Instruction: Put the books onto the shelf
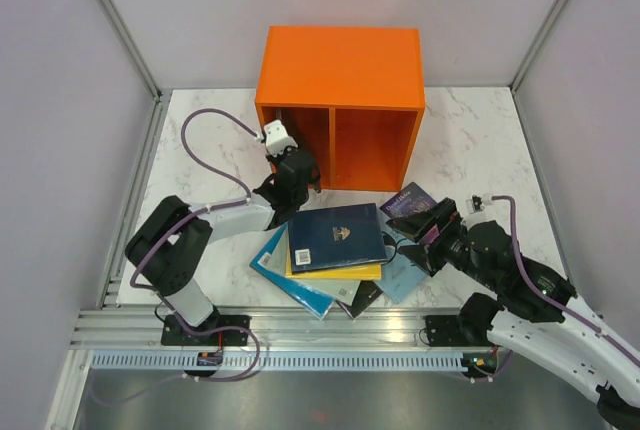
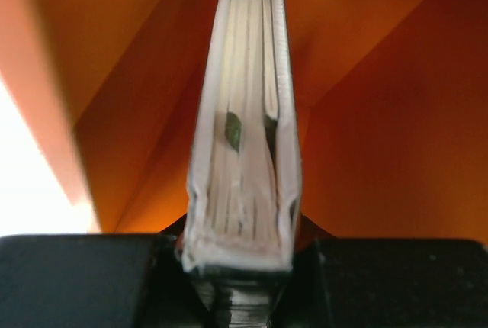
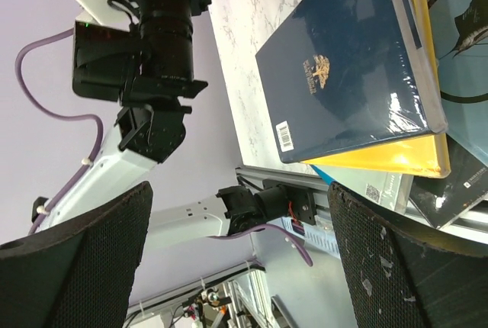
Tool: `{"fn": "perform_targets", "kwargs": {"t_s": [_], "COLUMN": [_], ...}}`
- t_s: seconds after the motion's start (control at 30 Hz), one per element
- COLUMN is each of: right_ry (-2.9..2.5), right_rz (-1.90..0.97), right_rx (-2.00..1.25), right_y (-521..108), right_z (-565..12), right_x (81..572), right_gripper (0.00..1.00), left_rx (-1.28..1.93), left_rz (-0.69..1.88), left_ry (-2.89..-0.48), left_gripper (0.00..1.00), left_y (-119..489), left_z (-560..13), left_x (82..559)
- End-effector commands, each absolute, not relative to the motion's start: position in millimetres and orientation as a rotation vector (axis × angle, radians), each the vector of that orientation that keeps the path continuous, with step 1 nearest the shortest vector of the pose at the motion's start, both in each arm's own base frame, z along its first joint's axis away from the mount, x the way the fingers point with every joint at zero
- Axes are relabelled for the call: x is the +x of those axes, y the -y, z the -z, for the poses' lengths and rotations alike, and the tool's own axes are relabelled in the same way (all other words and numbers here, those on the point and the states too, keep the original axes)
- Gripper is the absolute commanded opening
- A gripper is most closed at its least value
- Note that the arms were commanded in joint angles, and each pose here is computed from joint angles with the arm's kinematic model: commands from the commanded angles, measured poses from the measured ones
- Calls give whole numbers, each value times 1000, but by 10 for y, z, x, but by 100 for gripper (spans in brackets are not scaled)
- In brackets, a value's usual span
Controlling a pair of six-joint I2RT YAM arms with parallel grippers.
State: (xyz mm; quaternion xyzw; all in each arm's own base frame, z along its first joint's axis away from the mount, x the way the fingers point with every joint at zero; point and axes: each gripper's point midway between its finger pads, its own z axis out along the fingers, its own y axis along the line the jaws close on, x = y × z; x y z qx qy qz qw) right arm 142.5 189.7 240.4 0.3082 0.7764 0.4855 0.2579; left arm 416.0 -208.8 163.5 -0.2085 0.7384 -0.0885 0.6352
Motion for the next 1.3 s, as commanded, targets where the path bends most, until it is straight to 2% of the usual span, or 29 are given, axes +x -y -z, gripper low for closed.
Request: {"fn": "perform_targets", "kwargs": {"t_s": [0.0, 0.3, 0.33, 0.5, 0.57, 0.6, 0.63, 0.8, 1.03, 1.17, 1.27], "right_ry": [-2088, -1996, -1971, -1935, -1915, -1913, -1905, -1912, -1968, -1993, -2027], "right_rz": [-1316, -1351, -1362, -1344, -1349, -1345, -1350, -1329, -1287, -1274, -1197], "right_rx": [819, 904, 915, 971, 992, 1005, 1011, 1058, 1036, 972, 877], "right_y": [-1834, -1623, -1587, -1484, -1455, -1449, -1442, -1450, -1591, -1734, -1798], "right_z": [-2342, -2286, -2314, -2251, -2249, -2220, -2219, -2080, -1892, -1913, -1968], "right_x": [1395, 1345, 1342, 1355, 1363, 1373, 1375, 1412, 1491, 1574, 1649], "right_gripper": [98, 98, 98, 98, 98, 98, 98, 98, 98, 98, 98], "left_rx": [-781, -807, -808, -779, -758, -762, -763, -735, -656, -637, -563], "left_rz": [137, 128, 130, 165, 169, 172, 187, 188, 266, 291, 290], "left_ry": [-1386, -1373, -1373, -1402, -1431, -1435, -1434, -1485, -1560, -1590, -1624], "left_gripper": [2, 3, 5, 27, 33, 46, 53, 77, 89, 99, 100], "left_y": [1724, 1905, 1921, 2002, 1983, 1951, 1931, 1761, 1752, 1706, 1671], "left_z": [-2175, -1964, -1948, -1818, -1771, -1776, -1830, -1831, -1995, -2151, -2286], "left_x": [4365, 4616, 4632, 4699, 4708, 4708, 4702, 4630, 4451, 4288, 4139]}}
